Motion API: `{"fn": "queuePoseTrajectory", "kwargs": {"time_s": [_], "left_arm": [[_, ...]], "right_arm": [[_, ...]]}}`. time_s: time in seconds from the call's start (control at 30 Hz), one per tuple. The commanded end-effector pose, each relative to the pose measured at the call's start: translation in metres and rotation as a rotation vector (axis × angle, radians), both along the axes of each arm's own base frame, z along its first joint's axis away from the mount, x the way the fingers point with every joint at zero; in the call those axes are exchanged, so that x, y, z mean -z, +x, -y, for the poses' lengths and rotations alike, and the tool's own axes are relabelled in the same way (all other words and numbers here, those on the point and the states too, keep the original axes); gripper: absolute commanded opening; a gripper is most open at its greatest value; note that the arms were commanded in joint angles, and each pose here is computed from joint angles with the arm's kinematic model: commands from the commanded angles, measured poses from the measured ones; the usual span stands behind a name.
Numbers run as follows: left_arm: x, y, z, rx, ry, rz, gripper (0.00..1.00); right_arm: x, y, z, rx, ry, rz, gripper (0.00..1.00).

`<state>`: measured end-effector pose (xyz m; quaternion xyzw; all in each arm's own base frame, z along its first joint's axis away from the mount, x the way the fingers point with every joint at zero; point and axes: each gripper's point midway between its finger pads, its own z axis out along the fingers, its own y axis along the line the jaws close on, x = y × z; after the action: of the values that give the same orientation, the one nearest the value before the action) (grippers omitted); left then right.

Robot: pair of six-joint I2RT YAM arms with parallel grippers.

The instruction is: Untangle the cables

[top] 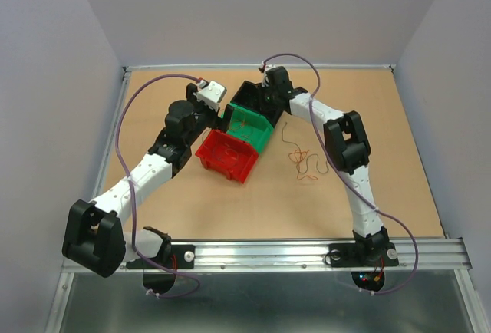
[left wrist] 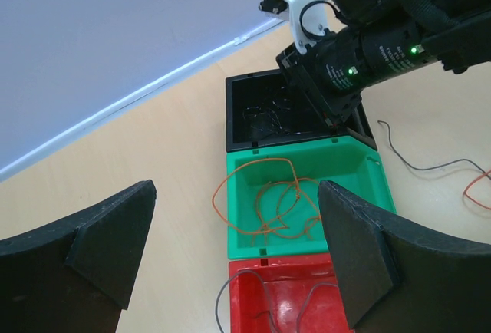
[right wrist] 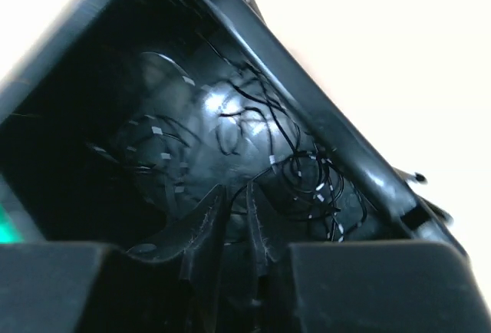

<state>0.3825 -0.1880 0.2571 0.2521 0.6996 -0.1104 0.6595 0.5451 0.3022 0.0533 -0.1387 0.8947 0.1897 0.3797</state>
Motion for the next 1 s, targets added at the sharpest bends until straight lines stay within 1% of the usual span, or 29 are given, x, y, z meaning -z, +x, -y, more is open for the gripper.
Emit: {"fn": "queuePoseTrajectory", "kwargs": {"time_s": [0.0,0.03,0.13,0.17,0.2,0.23,0.27,0.3,0.37,0.4,0.43,0.47,0.5,0.57,0.63,0.67,0.7,0.77,0.83,0.87,0.97], "left_arm": [[-0.014,0.003,-0.001,0.002,-0.011,0.056,0.99],[-0.014,0.002,-0.001,0.004,-0.007,0.059,0.99],[-0.014,0.002,-0.001,0.006,-0.004,0.060,0.99],[-0.013,0.002,0.000,0.009,-0.002,0.061,0.99],[-0.014,0.002,0.000,0.008,-0.002,0.061,0.99],[-0.013,0.002,0.000,0.008,-0.001,0.060,0.99],[-0.013,0.002,0.000,0.009,0.001,0.063,0.99],[-0.013,0.002,0.000,0.011,0.000,0.061,0.99],[-0.012,0.002,0.001,0.017,0.004,0.059,0.99],[-0.011,0.001,0.002,0.020,0.005,0.059,0.99],[-0.012,0.000,0.002,0.027,0.006,0.061,0.99],[-0.012,0.000,0.003,0.028,0.005,0.061,0.99],[-0.012,-0.001,0.003,0.033,0.009,0.063,0.99],[-0.012,-0.001,0.004,0.038,0.009,0.063,0.99],[-0.012,-0.002,0.005,0.044,0.008,0.061,0.99],[-0.013,-0.002,0.006,0.048,0.007,0.062,0.99],[-0.014,-0.003,0.006,0.050,0.007,0.064,0.99],[-0.013,-0.004,0.008,0.057,0.007,0.060,0.99],[-0.013,-0.004,0.008,0.059,0.007,0.059,0.99],[-0.012,-0.004,0.008,0.058,0.008,0.056,0.99],[-0.013,-0.005,0.007,0.059,0.010,0.059,0.99]], "right_arm": [[-0.087,0.003,-0.005,0.060,0.024,0.190,0.24],[-0.092,0.003,-0.002,0.083,0.017,0.211,0.24],[-0.113,-0.006,0.003,0.099,0.056,0.259,0.28],[-0.134,-0.010,0.005,0.103,0.081,0.295,0.29],[-0.128,-0.015,0.008,0.105,0.084,0.299,0.34],[-0.131,-0.018,0.010,0.110,0.089,0.305,0.36],[-0.143,-0.023,0.014,0.113,0.097,0.320,0.38],[-0.149,-0.024,0.015,0.119,0.107,0.342,0.43],[-0.142,-0.035,0.024,0.133,0.091,0.326,0.52],[-0.156,-0.041,0.031,0.151,0.096,0.348,0.66],[-0.139,-0.052,0.040,0.161,0.070,0.315,0.73],[-0.136,-0.059,0.045,0.171,0.062,0.305,0.80],[-0.126,-0.071,0.053,0.175,0.031,0.265,0.92],[-0.112,-0.095,0.076,0.209,-0.037,0.218,1.00],[-0.092,-0.115,0.102,0.261,-0.135,0.156,1.00],[-0.093,-0.124,0.112,0.280,-0.159,0.155,1.00],[-0.076,-0.138,0.126,0.299,-0.210,0.115,1.00],[-0.073,-0.149,0.142,0.343,-0.251,0.110,0.98],[-0.062,-0.161,0.145,0.320,-0.266,0.073,0.88],[-0.057,-0.168,0.147,0.307,-0.277,0.049,0.79],[-0.047,-0.177,0.152,0.310,-0.306,0.006,0.73]]}}
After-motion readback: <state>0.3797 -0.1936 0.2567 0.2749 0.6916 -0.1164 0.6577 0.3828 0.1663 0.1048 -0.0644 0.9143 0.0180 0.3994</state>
